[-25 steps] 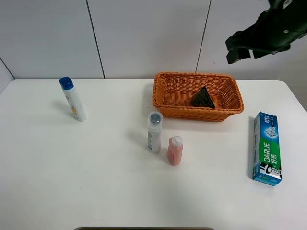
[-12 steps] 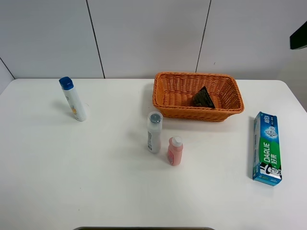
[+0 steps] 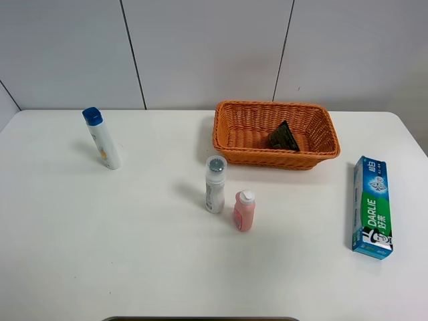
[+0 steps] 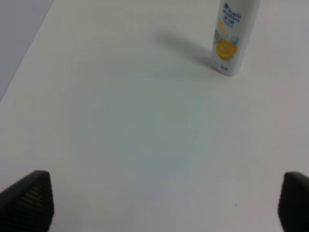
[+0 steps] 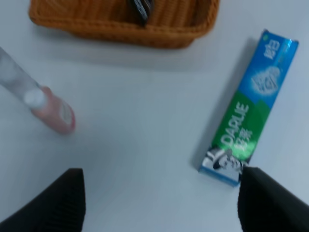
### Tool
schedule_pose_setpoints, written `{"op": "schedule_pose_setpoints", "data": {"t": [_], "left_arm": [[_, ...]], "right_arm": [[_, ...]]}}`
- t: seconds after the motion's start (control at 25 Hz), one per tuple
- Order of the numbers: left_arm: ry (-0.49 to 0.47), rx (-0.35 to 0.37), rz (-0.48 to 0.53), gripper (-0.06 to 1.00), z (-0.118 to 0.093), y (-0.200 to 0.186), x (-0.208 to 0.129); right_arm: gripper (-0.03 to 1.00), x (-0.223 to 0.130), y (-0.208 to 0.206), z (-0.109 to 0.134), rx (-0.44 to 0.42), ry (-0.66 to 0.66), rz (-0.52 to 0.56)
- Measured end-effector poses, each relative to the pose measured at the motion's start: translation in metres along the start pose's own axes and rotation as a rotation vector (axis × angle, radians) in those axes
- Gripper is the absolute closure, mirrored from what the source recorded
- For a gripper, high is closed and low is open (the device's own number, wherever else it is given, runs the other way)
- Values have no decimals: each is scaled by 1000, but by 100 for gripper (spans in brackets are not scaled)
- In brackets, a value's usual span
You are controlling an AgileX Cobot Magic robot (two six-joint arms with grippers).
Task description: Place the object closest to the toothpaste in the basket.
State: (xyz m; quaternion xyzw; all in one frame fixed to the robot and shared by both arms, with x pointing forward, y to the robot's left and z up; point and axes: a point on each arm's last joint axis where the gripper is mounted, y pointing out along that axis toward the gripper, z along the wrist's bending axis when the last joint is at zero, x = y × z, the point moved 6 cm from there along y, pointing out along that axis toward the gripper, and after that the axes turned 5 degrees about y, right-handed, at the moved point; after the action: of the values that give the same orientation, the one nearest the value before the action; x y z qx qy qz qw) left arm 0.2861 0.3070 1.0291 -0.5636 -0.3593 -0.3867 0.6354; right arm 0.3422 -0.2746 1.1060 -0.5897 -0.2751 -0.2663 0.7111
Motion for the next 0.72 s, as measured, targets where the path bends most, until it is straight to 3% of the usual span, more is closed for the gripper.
{"op": "schedule_pose_setpoints", "data": {"t": [0.2,0.4,0.56,0.72], "left_arm": [[0,-1,0,1,0,0,0],[0,-1,0,1,0,0,0],[0,-1,0,1,0,0,0],[0,-1,0,1,0,0,0]], "right_arm": [[28,-46,7,-20,-55,5,-98],[28,-88,19,-43,-190,57,-210],[28,-95,11,-44,-205,68,-315],[28,-95,10,-44,-204,63,-319]]}}
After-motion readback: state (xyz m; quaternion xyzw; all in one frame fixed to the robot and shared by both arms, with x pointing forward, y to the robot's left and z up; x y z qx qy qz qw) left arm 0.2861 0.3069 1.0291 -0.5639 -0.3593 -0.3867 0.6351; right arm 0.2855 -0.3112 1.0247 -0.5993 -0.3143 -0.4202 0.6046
